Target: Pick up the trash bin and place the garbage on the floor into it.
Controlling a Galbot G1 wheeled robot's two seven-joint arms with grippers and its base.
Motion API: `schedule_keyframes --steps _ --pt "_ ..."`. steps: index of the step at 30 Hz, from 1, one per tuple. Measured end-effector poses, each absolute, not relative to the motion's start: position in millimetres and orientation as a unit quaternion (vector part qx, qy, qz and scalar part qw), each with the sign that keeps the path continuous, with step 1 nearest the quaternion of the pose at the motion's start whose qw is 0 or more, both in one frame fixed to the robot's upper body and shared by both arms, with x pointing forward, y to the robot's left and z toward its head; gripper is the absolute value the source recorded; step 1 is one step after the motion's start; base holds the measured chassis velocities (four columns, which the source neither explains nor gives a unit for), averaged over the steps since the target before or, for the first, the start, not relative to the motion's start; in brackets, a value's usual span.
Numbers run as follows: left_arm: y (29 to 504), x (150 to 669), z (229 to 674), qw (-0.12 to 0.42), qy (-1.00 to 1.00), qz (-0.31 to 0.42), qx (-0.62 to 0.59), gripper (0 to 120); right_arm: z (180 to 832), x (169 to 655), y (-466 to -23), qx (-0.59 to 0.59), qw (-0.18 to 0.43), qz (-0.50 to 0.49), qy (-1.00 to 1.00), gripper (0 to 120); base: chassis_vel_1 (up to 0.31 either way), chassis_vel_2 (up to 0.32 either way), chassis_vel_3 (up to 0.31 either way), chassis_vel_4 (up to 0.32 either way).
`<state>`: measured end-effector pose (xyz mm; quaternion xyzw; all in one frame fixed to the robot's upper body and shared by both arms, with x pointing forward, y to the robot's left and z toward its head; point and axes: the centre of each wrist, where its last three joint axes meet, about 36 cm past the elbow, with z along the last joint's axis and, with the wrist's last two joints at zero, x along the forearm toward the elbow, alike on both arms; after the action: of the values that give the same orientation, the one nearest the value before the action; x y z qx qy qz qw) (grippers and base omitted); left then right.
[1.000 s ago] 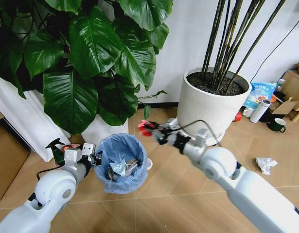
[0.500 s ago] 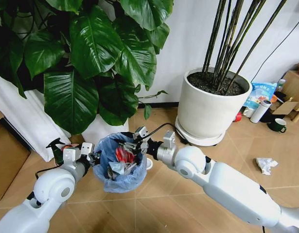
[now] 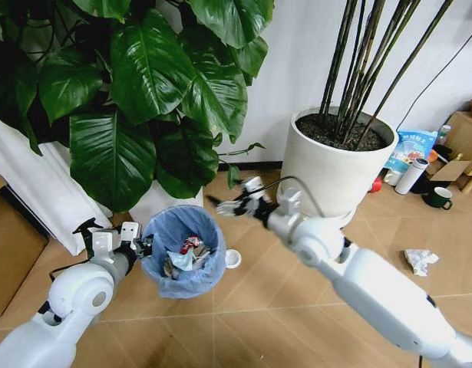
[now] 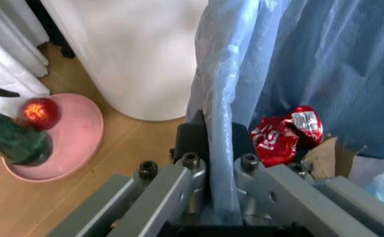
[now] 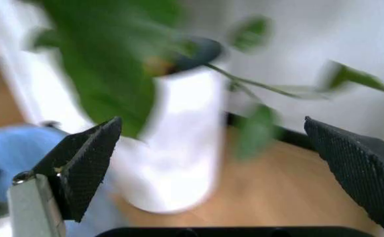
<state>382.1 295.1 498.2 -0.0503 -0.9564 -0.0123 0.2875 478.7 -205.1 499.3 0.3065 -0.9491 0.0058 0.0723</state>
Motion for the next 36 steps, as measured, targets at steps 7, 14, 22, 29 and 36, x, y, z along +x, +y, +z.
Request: schedule_keyframes --steps 7,14,22,29,36 --pt "294 381 503 0.282 -0.958 -0.007 -0.051 0 448 495 -243 0.242 0.14 0.02 -0.96 100 0.0 0.0 0.0 0.0" --pt "291 374 505 0.278 -0.959 -0.006 -0.056 0 353 517 -243 0.23 0.212 0.053 -0.948 100 0.0 0.0 0.0 0.0" --pt "292 372 510 0.27 -0.961 -0.003 -0.059 0 273 533 -167 0.277 0.252 0.046 -0.926 100 0.0 0.0 0.0 0.0" --pt "290 369 514 0.266 -0.962 -0.001 -0.065 0 219 546 -148 0.266 0.289 0.082 -0.916 100 0.0 0.0 0.0 0.0" --pt "288 369 517 0.262 -0.962 -0.001 -0.069 0 198 548 -141 0.262 0.314 0.082 -0.909 100 0.0 0.0 0.0 0.0"
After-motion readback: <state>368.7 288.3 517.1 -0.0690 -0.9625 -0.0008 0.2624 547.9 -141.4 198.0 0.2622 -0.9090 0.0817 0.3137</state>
